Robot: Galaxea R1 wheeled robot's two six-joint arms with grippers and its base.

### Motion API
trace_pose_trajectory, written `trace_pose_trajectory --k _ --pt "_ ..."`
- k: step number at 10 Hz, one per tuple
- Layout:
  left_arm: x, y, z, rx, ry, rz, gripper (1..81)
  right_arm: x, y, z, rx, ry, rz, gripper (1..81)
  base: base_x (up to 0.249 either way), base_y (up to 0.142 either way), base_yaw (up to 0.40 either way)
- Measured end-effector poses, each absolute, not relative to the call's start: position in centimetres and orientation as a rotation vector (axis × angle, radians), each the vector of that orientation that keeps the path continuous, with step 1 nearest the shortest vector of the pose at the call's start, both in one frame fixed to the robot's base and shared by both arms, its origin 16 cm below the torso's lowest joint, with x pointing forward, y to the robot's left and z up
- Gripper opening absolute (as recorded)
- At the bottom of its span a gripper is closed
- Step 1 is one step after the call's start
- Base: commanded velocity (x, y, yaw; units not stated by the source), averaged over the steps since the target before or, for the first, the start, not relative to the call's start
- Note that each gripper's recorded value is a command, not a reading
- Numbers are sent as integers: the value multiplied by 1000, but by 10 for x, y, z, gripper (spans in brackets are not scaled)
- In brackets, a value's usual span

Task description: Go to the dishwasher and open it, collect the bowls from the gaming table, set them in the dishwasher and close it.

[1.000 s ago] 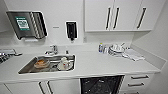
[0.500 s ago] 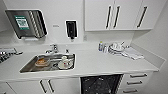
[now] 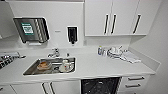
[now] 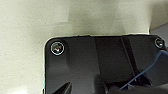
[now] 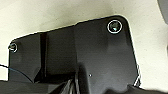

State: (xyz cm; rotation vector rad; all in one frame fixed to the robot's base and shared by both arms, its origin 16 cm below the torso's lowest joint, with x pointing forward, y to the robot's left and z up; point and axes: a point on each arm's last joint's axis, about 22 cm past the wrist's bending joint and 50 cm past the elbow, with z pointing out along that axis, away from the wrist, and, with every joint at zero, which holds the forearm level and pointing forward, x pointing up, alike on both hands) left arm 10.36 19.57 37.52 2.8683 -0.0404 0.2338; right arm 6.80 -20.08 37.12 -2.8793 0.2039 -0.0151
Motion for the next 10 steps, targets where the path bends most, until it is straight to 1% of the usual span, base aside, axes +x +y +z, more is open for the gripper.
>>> trace_pose_trajectory --k 3,6,10 --pt "97 196 390 2867 -46 270 811 65 -201 385 -2877 198 -57 811 0 0 0" --pt "81 196 402 2866 -49 279 811 53 -201 397 -2876 194 -77 811 0 0 0" --pt "41 196 410 2871 -41 221 811 12 -200 406 -2879 202 -17 811 0 0 0"
